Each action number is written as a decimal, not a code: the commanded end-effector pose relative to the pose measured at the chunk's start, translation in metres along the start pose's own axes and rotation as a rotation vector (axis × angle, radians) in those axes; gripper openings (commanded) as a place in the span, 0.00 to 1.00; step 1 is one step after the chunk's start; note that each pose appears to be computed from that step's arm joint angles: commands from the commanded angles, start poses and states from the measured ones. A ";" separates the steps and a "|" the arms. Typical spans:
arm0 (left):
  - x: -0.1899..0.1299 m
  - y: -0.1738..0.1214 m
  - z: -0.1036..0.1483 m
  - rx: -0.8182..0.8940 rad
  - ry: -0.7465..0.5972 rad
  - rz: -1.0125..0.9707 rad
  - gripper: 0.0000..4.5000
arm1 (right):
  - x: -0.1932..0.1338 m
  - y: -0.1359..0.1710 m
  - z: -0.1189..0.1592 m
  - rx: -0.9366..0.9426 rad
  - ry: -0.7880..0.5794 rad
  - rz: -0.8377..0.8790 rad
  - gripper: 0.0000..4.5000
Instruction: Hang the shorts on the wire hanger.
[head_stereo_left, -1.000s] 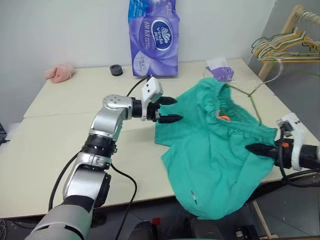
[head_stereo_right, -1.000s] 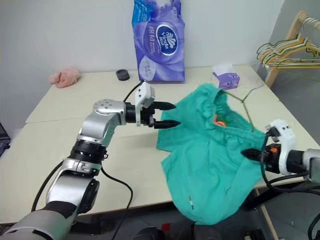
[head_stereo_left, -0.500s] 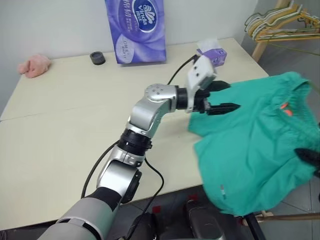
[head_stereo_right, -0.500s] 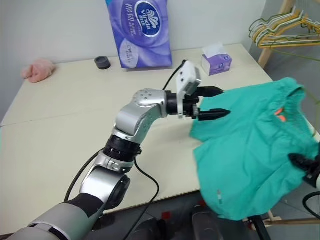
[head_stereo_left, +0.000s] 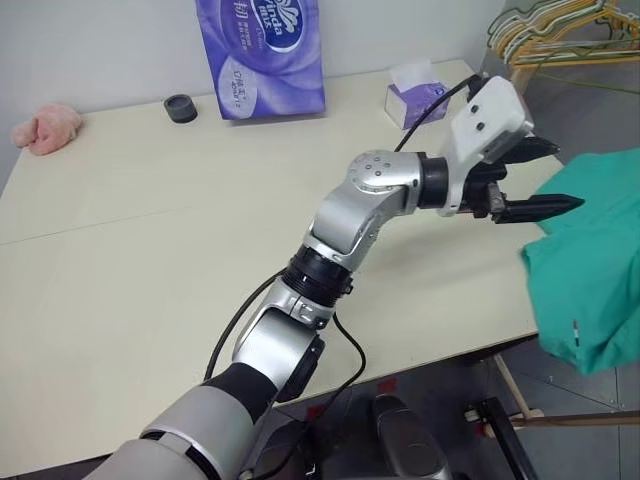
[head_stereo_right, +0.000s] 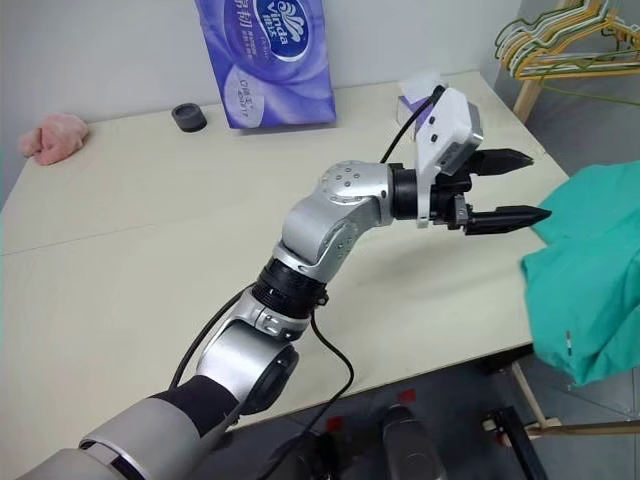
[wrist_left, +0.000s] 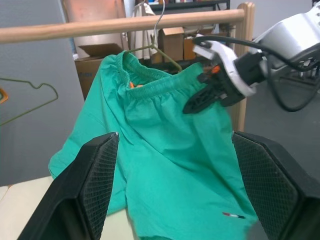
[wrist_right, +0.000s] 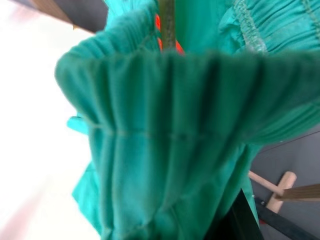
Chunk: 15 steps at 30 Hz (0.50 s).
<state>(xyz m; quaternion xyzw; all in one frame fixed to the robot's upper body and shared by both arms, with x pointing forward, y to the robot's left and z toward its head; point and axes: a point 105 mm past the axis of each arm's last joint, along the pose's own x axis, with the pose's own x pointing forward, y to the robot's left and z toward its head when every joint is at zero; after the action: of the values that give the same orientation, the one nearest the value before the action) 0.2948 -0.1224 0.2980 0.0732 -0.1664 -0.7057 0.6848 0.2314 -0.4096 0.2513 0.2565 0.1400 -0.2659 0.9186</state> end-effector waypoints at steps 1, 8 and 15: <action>0.014 -0.004 0.028 0.047 -0.098 -0.016 0.85 | 0.001 -0.007 0.027 -0.017 -0.077 -0.035 0.00; 0.022 -0.014 0.043 0.092 -0.166 -0.106 0.85 | 0.015 -0.022 0.036 0.028 -0.060 -0.077 0.00; 0.033 -0.025 0.052 0.139 -0.190 -0.176 0.85 | 0.009 -0.030 0.031 0.098 -0.065 -0.138 0.00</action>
<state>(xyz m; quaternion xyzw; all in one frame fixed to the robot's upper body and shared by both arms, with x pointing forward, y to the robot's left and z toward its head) 0.2816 -0.1305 0.3273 0.0737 -0.2408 -0.7263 0.6396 0.2339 -0.4511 0.2417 0.2871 0.1480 -0.3343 0.8854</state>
